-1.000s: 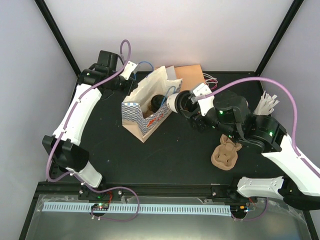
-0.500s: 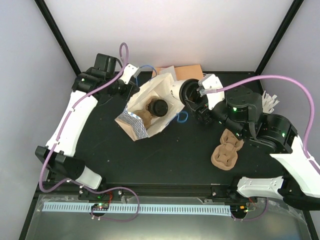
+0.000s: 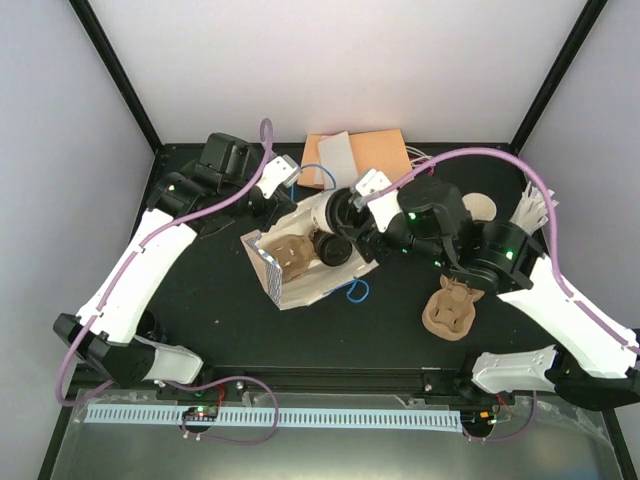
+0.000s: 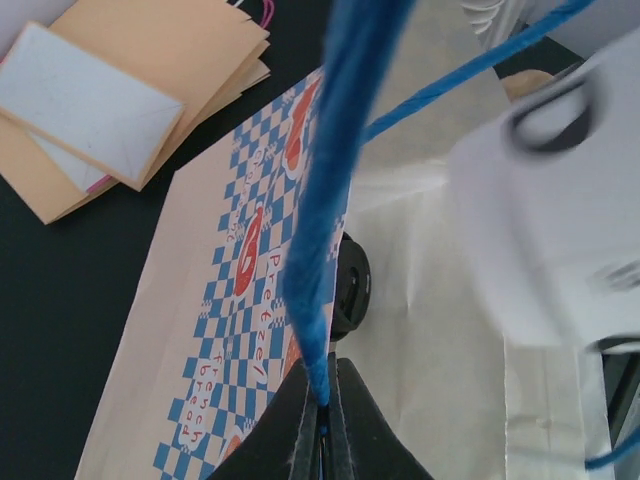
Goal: Pack the takeout coffee
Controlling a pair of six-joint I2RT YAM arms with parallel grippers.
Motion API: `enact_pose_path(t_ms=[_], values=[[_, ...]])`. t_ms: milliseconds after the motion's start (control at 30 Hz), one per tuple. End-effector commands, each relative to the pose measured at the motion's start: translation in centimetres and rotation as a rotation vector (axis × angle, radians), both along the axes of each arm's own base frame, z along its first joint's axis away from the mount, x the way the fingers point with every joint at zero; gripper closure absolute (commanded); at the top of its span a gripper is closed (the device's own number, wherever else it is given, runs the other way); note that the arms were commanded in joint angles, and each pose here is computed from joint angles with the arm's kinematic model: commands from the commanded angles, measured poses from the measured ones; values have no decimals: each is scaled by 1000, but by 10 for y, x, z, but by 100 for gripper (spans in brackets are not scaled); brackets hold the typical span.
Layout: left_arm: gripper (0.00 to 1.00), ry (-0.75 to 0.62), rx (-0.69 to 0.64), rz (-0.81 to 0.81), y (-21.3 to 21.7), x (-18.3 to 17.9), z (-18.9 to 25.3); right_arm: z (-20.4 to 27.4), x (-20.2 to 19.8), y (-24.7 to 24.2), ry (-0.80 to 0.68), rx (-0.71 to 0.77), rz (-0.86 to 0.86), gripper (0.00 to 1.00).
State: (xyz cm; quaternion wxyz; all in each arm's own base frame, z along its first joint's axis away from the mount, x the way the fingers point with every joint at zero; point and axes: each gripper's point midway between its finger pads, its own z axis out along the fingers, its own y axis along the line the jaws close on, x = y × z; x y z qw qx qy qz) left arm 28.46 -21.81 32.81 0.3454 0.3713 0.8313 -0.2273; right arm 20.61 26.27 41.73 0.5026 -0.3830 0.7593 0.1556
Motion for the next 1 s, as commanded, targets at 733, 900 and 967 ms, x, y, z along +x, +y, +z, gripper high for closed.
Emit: enact_pose_path(t_ms=[733,900,967], values=[[98,-78,-102,-177,-30,-58,19,-157,-71,64,113,-180,248,44],[98,-72,-145,-202,-32,-69,27,-175,-73,70,68,-204,269,44],[98,-65,-159,-215,-34,-74,29,-184,-73,71,42,-230,270,44]])
